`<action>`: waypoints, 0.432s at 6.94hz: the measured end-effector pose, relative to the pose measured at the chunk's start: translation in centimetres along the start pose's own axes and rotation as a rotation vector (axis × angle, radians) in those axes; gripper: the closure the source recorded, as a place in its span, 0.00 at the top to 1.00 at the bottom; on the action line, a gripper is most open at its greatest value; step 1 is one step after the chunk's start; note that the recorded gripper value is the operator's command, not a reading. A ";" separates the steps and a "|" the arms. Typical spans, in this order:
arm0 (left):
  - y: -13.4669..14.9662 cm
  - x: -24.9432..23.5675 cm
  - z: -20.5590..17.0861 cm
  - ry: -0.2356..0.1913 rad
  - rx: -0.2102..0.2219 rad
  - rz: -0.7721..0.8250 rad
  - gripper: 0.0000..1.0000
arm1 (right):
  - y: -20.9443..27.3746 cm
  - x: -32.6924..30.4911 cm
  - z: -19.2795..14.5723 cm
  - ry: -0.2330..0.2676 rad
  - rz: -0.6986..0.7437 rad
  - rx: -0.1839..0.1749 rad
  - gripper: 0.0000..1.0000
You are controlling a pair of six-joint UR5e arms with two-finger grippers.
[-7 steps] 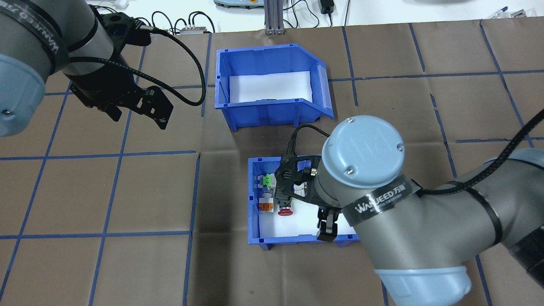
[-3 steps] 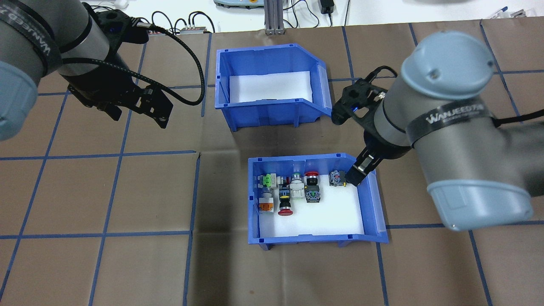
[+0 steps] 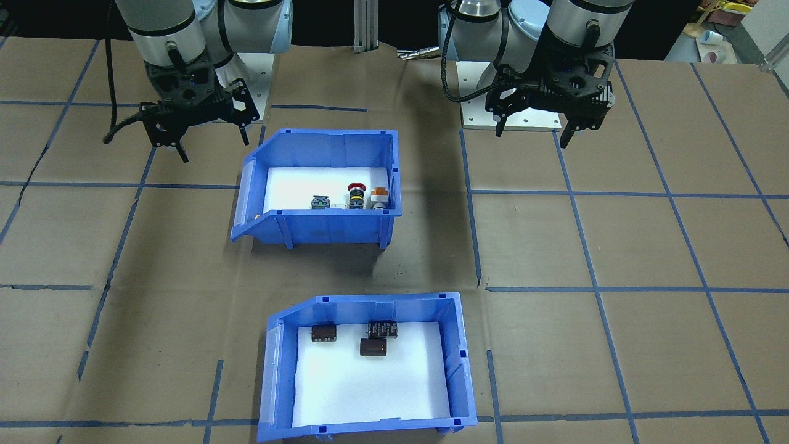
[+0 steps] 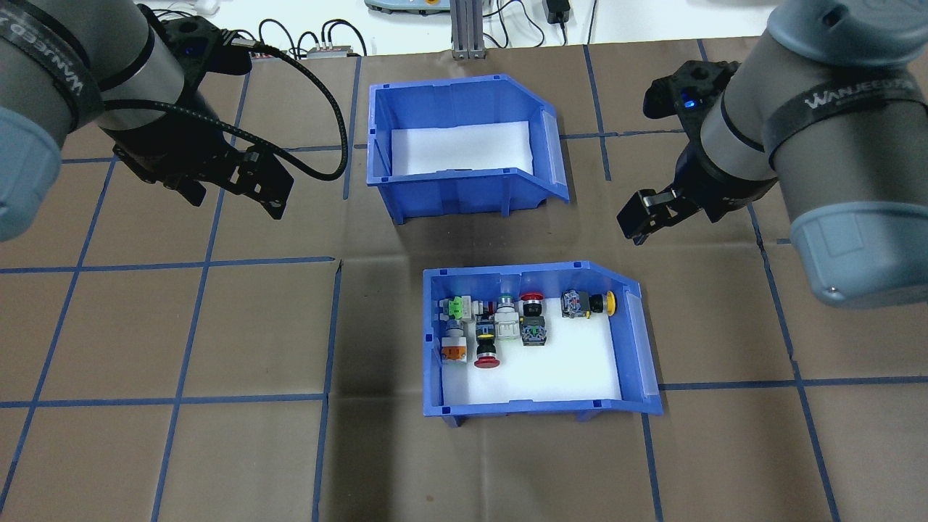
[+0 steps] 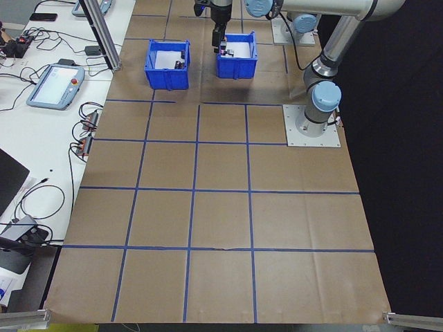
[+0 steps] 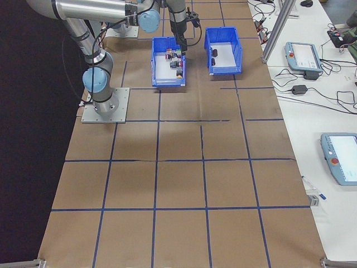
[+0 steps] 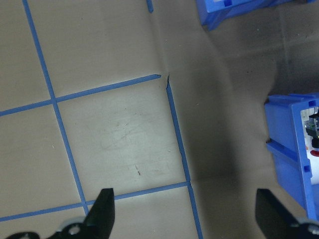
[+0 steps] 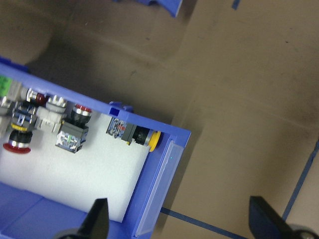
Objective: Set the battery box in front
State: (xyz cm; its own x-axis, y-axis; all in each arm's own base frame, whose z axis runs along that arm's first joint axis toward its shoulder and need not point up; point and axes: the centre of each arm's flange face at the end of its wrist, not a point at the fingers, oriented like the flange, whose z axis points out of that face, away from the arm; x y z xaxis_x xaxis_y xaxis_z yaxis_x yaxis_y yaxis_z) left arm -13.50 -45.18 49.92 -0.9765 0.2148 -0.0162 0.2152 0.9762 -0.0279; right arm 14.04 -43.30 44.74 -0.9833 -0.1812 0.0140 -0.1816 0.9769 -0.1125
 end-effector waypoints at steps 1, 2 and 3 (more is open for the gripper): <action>0.0 0.0 0.0 0.000 0.001 0.000 0.99 | -1.6 0.4 -0.8 0.001 0.123 0.011 1.00; 0.0 0.0 -0.1 -0.001 0.002 0.000 0.99 | -3.5 0.8 -0.9 0.000 0.204 -0.008 1.00; 0.0 0.0 -0.1 -0.002 0.003 0.000 0.99 | -4.8 1.1 -0.8 0.003 0.237 -0.040 1.00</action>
State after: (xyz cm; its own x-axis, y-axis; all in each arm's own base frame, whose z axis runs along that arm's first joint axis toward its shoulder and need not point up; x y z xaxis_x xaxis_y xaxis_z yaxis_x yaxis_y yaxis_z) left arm -13.49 -45.19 50.04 -0.9765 0.2147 -0.0178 0.2152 0.9761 -0.0311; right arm 13.85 -48.11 46.09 -0.9985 0.0539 -0.0049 0.0541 0.9958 -0.0735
